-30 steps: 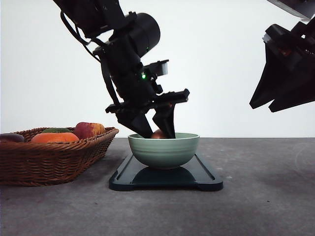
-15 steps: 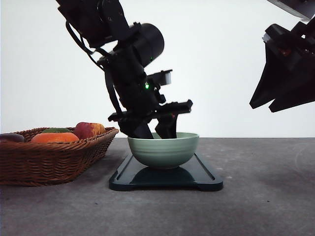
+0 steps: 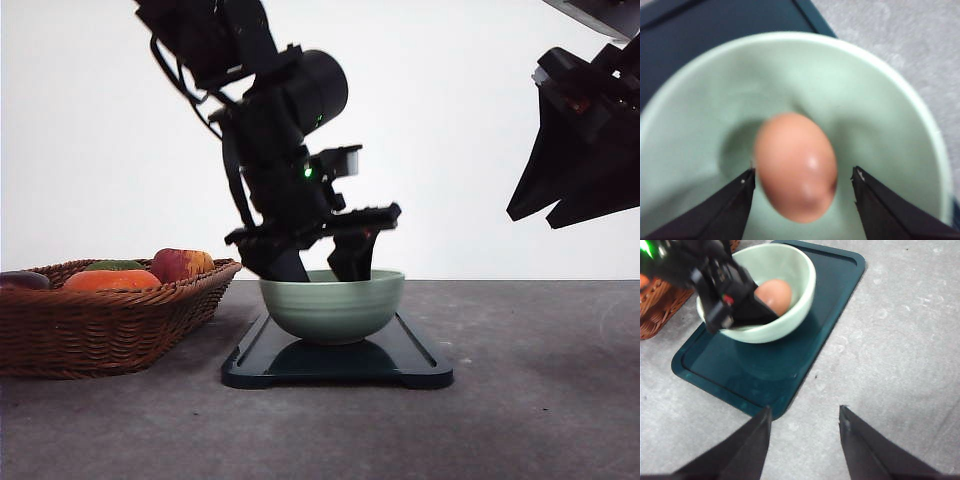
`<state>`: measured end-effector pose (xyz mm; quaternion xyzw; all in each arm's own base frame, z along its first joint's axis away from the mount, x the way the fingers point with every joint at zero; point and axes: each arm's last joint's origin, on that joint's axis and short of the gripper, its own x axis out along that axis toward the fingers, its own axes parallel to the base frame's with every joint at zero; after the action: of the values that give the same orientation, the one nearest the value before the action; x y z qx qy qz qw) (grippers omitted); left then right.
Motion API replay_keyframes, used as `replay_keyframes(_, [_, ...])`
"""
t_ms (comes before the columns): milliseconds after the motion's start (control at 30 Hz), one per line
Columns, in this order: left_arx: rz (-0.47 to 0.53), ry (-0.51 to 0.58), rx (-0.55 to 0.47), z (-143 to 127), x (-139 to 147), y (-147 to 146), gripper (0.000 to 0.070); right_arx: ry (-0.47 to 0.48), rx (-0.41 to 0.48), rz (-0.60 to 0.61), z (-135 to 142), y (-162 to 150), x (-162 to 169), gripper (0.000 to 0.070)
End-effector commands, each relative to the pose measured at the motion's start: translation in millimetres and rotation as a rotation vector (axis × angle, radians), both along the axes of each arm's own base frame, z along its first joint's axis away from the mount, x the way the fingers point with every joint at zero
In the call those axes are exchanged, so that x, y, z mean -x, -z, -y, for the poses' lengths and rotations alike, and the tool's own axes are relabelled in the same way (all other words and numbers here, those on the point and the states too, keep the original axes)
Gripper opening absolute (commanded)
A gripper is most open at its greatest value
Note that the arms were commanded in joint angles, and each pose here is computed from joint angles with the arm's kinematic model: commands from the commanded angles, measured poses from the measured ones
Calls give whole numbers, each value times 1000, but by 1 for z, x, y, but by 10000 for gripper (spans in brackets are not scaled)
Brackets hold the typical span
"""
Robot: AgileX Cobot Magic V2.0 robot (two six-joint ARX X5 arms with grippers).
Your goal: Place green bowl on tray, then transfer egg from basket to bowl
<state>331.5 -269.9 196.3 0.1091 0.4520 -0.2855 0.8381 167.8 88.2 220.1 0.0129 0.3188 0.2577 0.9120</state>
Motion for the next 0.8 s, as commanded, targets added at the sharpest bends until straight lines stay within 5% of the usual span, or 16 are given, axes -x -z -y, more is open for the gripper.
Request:
replay_keyframes(0, [12, 14, 1, 8, -5, -5, 394, 2, -10, 1, -1, -1, -1, 265])
replay_keyframes(333, [18, 11, -3, 2, -9, -64, 391, 1, -10, -1, -1, -1, -1, 265])
replay_keyframes(767, [66, 19, 22, -41, 41, -79, 390, 0, -10, -3, -1, -1, -1, 266])
